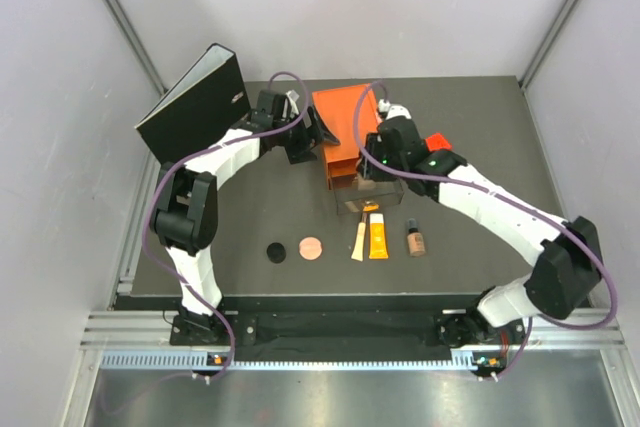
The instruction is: Organize the makeup
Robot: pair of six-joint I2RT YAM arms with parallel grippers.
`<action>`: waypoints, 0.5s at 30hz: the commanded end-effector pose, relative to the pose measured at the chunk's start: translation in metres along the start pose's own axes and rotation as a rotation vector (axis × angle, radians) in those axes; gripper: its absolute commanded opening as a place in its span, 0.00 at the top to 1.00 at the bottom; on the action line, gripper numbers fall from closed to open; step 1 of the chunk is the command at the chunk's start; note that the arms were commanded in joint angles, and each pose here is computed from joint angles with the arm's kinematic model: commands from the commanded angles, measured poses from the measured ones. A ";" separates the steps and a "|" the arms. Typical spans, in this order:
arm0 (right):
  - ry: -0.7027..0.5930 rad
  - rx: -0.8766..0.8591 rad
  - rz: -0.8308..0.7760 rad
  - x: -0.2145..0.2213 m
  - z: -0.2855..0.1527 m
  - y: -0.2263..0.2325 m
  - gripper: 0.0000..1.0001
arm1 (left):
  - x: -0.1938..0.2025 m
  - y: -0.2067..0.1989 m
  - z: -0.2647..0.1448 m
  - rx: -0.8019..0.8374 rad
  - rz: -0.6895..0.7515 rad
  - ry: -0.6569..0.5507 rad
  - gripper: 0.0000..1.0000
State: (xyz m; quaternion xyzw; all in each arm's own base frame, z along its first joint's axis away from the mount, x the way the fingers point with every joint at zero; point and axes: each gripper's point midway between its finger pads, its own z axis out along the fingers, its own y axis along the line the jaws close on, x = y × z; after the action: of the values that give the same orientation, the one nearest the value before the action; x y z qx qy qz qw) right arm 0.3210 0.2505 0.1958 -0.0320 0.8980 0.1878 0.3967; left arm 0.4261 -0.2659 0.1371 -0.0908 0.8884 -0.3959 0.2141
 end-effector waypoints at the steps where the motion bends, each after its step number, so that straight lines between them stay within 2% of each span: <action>1: -0.052 -0.101 -0.023 -0.021 0.006 0.045 0.95 | 0.021 0.035 0.001 -0.114 -0.016 0.048 0.08; 7: -0.006 -0.137 -0.064 -0.008 0.020 0.070 0.93 | 0.022 0.037 0.001 -0.120 -0.017 0.048 0.08; 12: 0.035 -0.132 -0.069 0.002 0.026 0.072 0.90 | 0.020 0.034 0.000 -0.116 -0.009 0.046 0.08; 15: 0.058 -0.135 -0.068 0.008 0.028 0.071 0.69 | 0.017 0.032 0.001 -0.115 -0.005 0.045 0.08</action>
State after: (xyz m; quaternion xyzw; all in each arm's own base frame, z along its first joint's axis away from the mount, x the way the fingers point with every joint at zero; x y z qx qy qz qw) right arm 0.3153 0.3106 0.1707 -0.0911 0.9081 0.2021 0.3552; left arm 0.4249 -0.2656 0.1363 -0.0902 0.8877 -0.3978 0.2135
